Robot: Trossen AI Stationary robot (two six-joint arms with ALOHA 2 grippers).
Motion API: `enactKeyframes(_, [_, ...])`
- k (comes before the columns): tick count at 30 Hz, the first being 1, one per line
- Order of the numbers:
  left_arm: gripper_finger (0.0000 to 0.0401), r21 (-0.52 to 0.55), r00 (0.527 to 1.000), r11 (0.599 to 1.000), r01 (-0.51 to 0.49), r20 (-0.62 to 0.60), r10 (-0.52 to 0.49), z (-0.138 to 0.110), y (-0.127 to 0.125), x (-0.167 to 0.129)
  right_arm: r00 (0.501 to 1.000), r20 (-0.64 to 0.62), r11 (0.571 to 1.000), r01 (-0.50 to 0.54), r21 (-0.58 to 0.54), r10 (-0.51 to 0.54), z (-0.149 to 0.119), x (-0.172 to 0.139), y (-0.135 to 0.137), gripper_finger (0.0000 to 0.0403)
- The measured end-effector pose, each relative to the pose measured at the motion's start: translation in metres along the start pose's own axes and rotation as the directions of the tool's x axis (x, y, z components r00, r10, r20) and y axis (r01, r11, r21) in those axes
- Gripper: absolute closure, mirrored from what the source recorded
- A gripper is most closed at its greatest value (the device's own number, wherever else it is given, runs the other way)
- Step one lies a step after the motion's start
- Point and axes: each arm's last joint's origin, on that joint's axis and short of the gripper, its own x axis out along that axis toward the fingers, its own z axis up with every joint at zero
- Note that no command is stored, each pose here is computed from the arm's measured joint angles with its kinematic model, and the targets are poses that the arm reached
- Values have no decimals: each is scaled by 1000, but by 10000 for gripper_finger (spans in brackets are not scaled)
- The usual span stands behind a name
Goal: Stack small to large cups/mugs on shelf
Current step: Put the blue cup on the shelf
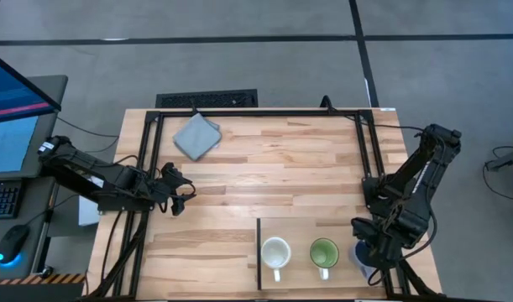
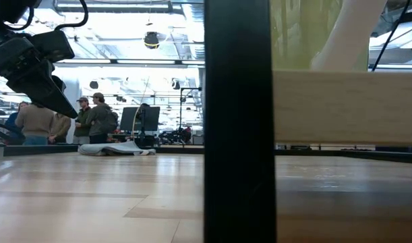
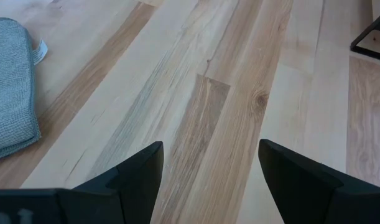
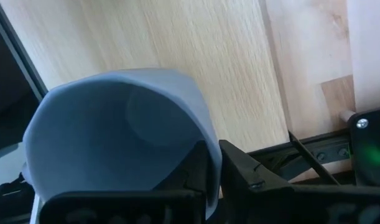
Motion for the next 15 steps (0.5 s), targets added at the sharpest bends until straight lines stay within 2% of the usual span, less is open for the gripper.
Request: enactKeyframes(15, [147,-12,1000,1000,0,0,0,0,0,0,1000,0,1000,-3,31,3,0,0,0,356])
